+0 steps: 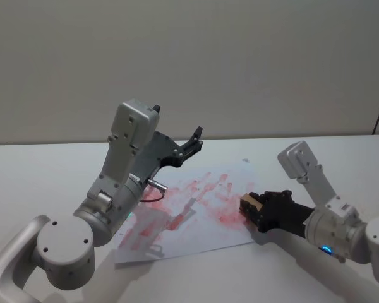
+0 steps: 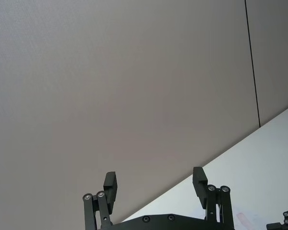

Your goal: Use the one hand to pick up the stamp and affix it onto the A4 paper.

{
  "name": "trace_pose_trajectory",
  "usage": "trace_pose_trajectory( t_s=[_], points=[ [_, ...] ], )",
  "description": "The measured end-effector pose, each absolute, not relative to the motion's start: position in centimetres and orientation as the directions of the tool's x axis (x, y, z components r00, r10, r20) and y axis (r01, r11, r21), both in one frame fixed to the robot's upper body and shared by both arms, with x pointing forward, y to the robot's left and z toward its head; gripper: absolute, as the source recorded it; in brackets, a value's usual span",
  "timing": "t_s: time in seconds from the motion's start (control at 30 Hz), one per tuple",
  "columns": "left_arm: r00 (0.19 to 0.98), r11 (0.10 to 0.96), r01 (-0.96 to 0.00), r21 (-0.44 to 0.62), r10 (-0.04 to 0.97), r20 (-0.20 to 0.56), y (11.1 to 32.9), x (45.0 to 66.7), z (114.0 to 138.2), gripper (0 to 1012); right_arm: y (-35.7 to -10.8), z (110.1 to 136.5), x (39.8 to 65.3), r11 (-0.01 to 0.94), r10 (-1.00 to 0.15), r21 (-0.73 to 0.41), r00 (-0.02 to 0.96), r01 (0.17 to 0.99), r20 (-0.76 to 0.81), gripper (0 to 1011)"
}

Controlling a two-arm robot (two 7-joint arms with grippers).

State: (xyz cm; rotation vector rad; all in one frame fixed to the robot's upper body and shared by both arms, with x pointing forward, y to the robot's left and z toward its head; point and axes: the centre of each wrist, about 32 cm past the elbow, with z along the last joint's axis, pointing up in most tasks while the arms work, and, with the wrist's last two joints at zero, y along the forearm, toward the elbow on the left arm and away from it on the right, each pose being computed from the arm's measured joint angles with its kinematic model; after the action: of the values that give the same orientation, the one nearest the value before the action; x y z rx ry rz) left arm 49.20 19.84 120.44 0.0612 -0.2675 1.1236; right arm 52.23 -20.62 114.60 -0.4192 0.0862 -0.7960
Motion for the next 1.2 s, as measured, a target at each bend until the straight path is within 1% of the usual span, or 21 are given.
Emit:
trace_pose_trajectory(
  t_s=[0.23,0.33,0.67,0.9,1.03,1.2],
  points=[
    [0.404,0.434,-0.897,-0.086,0.882,0.242,19.8,49.2,120.4,1001,-20.4,114.5,52.2,0.617,-0.715,-0.382,0.693,0.688,0.093,217],
    [0.404,0.434,-0.897,-0.086,0.882,0.242,19.8,49.2,120.4,1001,-20.4,114.6,52.2,0.615,-0.723,-0.357,0.684,0.703,0.100,217],
    [0.404,0.434,-0.897,-0.086,0.882,0.242,19.8,49.2,120.4,1001,-20.5,116.7,51.7,0.607,-0.763,-0.212,0.636,0.766,0.115,217],
    [0.404,0.434,-0.897,-0.086,0.882,0.242,19.8,49.2,120.4,1001,-21.4,118.6,50.2,0.554,-0.820,-0.107,0.563,0.826,0.103,217],
    [0.404,0.434,-0.897,-0.086,0.882,0.242,19.8,49.2,120.4,1001,-22.2,119.2,49.1,0.514,-0.849,-0.084,0.520,0.854,0.091,217],
    [0.404,0.434,-0.897,-0.086,0.882,0.242,19.8,49.2,120.4,1001,-23.3,119.6,47.8,0.462,-0.880,-0.088,0.469,0.882,0.076,217]
  ],
)
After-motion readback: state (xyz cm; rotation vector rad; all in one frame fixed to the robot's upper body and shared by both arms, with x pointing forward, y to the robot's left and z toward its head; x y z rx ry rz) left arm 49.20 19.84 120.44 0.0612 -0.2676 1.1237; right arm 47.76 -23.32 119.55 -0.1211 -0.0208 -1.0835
